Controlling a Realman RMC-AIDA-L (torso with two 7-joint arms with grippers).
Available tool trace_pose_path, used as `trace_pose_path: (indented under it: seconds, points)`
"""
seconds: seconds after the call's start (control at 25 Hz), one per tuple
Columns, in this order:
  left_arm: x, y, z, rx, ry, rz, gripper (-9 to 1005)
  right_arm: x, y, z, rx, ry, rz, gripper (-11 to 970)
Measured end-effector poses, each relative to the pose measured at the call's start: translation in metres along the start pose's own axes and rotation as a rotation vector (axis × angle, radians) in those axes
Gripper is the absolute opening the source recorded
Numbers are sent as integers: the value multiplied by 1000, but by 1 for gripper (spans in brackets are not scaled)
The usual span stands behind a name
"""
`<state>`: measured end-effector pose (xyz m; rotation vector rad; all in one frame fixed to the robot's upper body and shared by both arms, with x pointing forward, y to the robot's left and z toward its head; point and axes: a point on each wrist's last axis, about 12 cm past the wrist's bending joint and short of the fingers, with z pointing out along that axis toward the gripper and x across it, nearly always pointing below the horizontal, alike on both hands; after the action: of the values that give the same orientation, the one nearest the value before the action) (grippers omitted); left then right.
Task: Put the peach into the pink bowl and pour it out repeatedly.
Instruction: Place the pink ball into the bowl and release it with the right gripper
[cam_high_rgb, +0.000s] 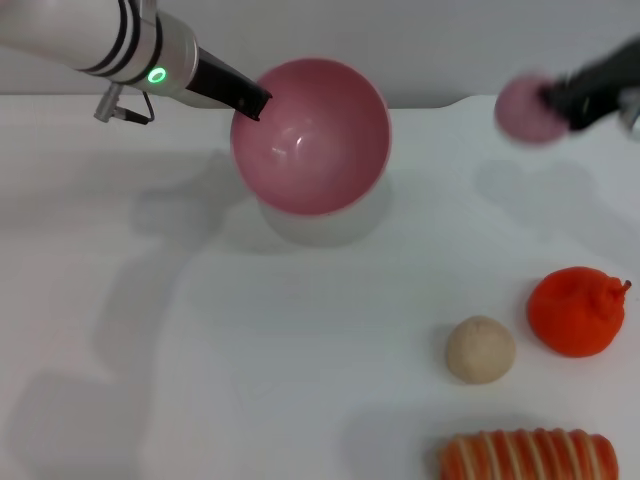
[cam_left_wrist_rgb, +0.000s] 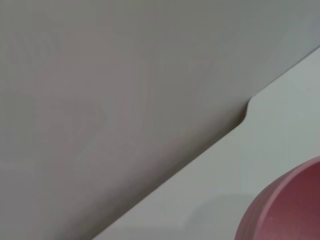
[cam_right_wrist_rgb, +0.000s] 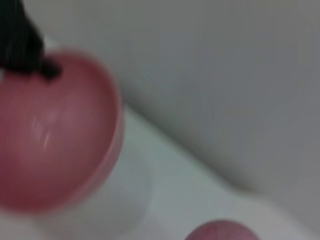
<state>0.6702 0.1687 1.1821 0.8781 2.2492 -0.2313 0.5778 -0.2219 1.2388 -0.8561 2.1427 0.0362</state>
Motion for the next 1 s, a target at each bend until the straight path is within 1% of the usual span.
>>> trace_pose_path:
  seconds: [0.08,0.12,0.24,0.32,0.44,0.48,0.52,0.68,0.84,0.92,1.0]
  points:
    - [0,-3,2,6,7,8,41,-15,0,-16,26,-68,-26,21]
    - [0,-4,2,7,8,8,41,-23,2,-23,32,-102,-46,21]
    - [0,-5,2,10,9,7,41,-45,14,-37,21,-179,-113,23]
    - [0,-6,3,12,10,8,42,-57,25,-39,-11,-215,-157,23]
    - [1,-8,4,17,13,13,42,-68,41,-30,-73,-222,-212,22]
    - [1,-9,4,19,13,13,42,-71,49,-18,-102,-210,-233,22]
    - [1,-9,4,19,13,13,42,-71,49,-18,-102,-210,-233,22]
    - [0,-11,5,26,14,17,42,-70,61,9,-139,-185,-247,22]
    - [1,-12,5,28,17,20,42,-66,69,31,-168,-148,-253,21]
    - [1,-13,6,29,18,23,42,-65,70,38,-176,-133,-250,32]
    - [1,-13,6,29,19,25,42,-65,70,38,-175,-136,-251,43]
